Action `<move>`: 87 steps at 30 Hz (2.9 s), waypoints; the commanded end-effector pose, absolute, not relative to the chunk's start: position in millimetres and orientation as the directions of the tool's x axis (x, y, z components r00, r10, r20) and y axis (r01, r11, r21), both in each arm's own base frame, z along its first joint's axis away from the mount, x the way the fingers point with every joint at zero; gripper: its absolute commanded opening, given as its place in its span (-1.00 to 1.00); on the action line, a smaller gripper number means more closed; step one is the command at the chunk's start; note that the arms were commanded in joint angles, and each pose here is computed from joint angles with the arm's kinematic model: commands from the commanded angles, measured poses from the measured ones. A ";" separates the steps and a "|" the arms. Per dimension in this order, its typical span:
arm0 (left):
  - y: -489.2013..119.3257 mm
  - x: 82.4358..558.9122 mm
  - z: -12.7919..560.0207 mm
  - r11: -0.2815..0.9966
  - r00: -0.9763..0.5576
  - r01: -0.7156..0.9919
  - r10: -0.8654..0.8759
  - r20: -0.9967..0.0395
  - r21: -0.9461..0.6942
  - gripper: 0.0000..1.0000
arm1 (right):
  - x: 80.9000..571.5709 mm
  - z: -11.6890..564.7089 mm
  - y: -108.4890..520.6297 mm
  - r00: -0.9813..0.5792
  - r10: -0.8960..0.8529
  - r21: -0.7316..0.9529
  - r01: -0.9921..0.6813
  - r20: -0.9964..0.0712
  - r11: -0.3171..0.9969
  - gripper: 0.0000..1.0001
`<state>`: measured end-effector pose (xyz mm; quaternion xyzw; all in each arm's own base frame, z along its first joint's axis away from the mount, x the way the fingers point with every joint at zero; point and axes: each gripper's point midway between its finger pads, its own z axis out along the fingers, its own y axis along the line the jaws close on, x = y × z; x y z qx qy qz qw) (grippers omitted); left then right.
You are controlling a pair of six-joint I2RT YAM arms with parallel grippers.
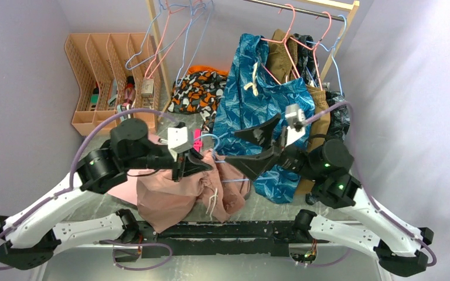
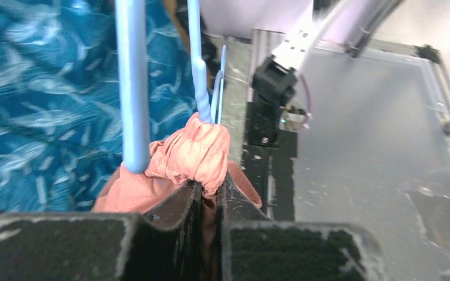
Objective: Place the shorts on the hanger
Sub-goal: Hang the shorts on the hanger.
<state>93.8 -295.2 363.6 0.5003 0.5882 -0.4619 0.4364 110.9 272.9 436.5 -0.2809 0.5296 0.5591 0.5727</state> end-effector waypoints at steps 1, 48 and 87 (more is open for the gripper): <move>-269.1 121.7 398.7 0.297 -0.011 0.955 0.031 -0.999 -0.001 -0.86 | 122.5 460.2 233.5 -0.179 0.385 0.332 -0.865 -0.905 0.376 0.99; -159.9 124.4 496.1 0.610 0.223 0.790 -0.377 -0.899 -0.060 -0.86 | 186.9 287.7 283.8 -0.655 0.364 0.703 -0.376 -0.663 0.604 -0.46; -213.2 109.0 363.4 0.427 -0.081 0.902 0.033 -0.996 -0.059 -0.86 | 182.9 379.2 192.3 -0.536 0.034 0.282 -0.388 -0.843 0.877 -1.00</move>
